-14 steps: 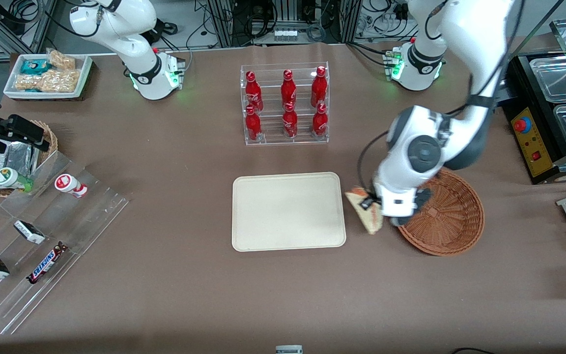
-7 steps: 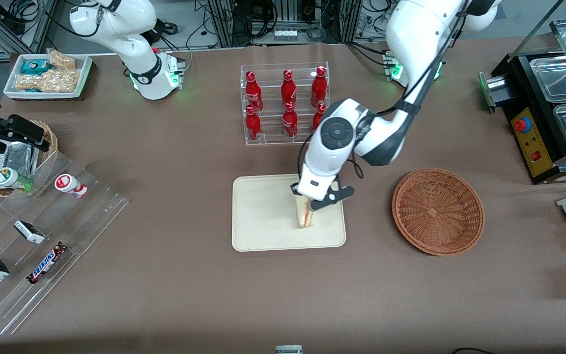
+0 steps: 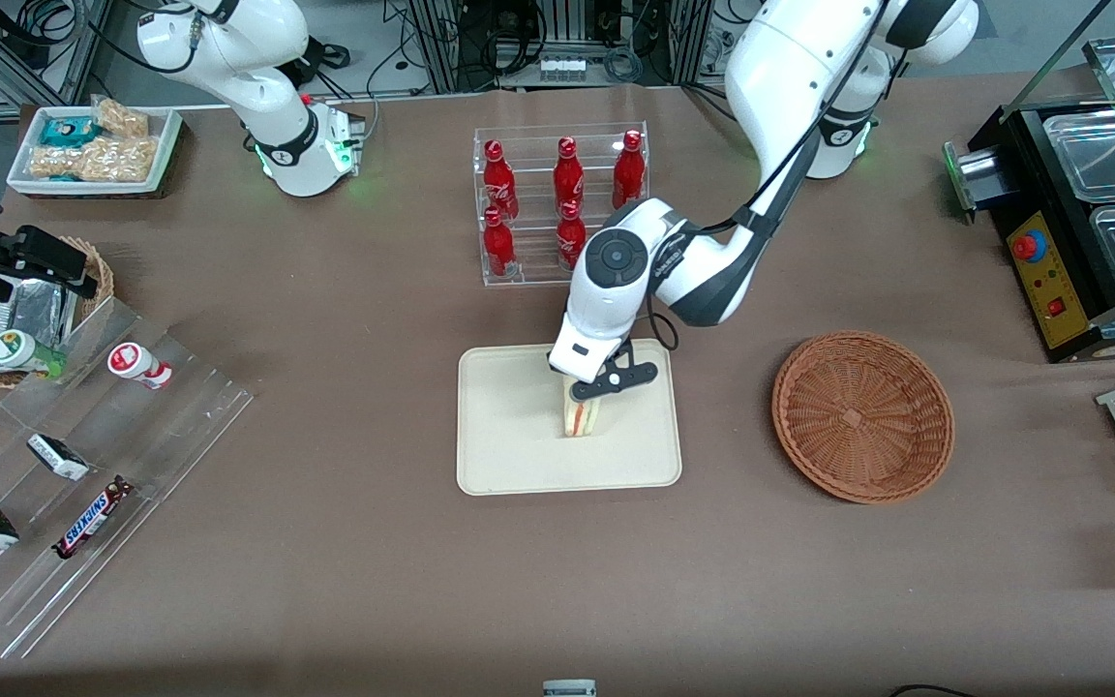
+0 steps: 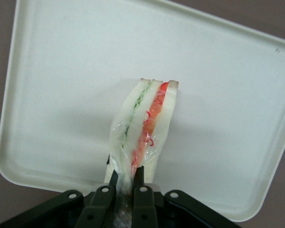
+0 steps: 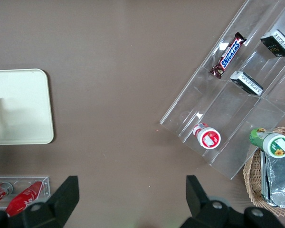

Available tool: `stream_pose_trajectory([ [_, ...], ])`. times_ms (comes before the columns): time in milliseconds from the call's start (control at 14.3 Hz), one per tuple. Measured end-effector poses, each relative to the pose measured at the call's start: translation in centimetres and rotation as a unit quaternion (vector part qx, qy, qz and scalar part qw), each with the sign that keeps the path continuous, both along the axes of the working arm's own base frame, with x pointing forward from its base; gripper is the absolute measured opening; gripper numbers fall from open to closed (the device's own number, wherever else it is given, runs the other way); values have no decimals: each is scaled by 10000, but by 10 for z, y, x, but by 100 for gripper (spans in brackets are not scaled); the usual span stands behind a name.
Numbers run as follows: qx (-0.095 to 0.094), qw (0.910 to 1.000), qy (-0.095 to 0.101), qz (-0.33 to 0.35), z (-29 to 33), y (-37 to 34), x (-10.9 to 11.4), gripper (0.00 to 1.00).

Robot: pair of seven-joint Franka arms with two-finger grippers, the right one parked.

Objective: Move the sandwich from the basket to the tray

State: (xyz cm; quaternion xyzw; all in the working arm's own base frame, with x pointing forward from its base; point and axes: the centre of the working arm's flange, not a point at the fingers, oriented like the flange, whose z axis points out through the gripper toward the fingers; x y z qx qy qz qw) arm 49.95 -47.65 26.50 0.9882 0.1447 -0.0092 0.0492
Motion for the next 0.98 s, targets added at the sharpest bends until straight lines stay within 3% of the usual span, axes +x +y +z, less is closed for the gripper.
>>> stream_pose_trajectory([
  [209,40,10000,50,7,-14,0,0,20],
  [419,-21,10000,-48,50,-5,0,8,48],
  [628,-144,9993,-303,170,33,5,26,77],
  [767,-47,9990,-345,286,73,22,36,96],
  [977,12,9970,-504,580,139,66,55,100],
])
